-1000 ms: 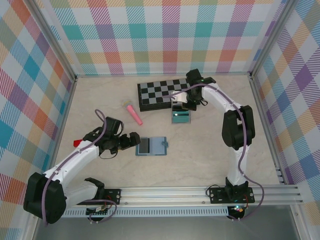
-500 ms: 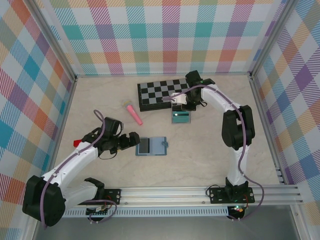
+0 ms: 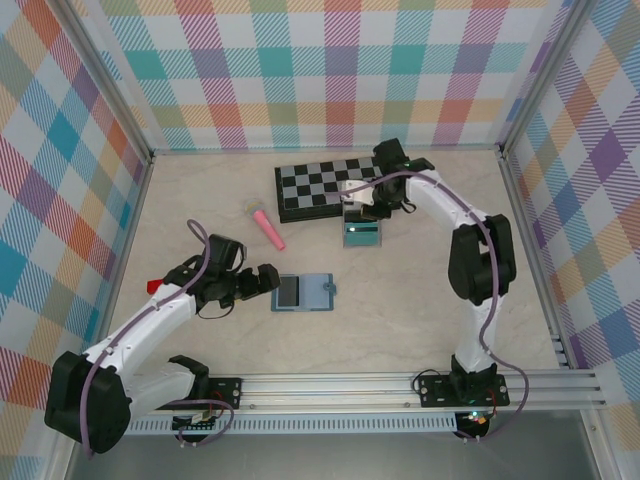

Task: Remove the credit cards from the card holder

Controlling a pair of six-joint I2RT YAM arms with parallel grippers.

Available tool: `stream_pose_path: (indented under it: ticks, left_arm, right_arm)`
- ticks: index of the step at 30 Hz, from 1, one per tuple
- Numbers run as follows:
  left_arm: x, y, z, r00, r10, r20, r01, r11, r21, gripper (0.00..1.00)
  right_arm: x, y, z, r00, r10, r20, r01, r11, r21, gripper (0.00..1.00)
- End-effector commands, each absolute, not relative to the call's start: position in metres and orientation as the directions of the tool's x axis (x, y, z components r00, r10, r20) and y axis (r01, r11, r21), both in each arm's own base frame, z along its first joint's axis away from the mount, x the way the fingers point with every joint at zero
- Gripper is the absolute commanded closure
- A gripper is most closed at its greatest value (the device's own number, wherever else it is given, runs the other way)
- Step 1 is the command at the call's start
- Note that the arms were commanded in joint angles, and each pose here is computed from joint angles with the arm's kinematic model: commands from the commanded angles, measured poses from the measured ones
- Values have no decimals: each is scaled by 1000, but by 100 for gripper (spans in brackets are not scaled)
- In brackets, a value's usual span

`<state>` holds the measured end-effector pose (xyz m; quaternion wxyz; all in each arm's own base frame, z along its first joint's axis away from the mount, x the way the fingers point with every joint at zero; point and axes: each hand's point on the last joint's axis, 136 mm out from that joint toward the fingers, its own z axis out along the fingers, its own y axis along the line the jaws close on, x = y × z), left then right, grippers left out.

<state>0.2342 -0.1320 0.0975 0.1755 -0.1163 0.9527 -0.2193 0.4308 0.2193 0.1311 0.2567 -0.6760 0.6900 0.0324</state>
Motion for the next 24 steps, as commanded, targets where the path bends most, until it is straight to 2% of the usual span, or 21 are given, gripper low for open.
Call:
stream_pose_path:
  ticks: [1,7,13,17,21,24]
  left_arm:
    - [232,-129,100,-908,-312,-280,-154,869,-470,0]
    - [234,-133,100,-905,-326,-272,-159,854,-495,0]
    - [234,-135,100,-903,-336,-267,-162,843,-512,0]
    - [235,-139,103,-902,-339,-268,-154,832,-532,0]
    - [236,-140,107,-895,-354,-272,-158,821,-548,0]
    - [235,-141,107,-891,-372,-259,-172,806,-566,0]
  right_arm:
    - [410,239,195,34,-824,-565,-931,179,-317,79]
    - [368,258,235,-104,-671,-734,-918,349,-189,73]
    - [301,281,239,-292,-496,-818,-927,358,114,73]
    - [275,292,223,-450,-426,-784,-858,450,248,73]
    - [268,287,193,-640,-338,-690,-704,617,351,76]
    - [258,288,169,-730,-280,-624,-611,676,412,76]
